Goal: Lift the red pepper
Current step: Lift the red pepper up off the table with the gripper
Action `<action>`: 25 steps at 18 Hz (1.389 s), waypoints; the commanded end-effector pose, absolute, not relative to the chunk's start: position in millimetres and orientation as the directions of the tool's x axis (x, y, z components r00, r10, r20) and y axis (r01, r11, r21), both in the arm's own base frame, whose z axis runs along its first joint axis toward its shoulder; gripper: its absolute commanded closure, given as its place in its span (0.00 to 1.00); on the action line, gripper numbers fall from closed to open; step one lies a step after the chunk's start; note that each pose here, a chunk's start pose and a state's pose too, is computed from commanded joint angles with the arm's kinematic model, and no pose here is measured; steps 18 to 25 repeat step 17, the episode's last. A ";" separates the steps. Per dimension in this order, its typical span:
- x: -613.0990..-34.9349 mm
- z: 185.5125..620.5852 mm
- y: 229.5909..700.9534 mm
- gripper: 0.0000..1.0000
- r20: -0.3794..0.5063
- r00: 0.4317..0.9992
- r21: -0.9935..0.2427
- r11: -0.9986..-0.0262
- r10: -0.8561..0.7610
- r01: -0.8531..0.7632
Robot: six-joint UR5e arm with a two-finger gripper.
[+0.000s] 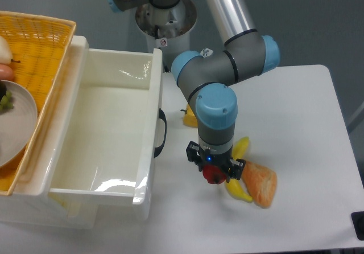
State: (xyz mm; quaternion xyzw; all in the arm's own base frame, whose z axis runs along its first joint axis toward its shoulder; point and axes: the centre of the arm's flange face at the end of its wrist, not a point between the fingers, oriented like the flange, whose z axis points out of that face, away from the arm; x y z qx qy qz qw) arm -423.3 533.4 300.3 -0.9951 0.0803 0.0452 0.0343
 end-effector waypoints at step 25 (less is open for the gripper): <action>-418.5 290.7 523.2 1.00 -0.068 0.974 -0.042 -0.975 -0.216 -0.219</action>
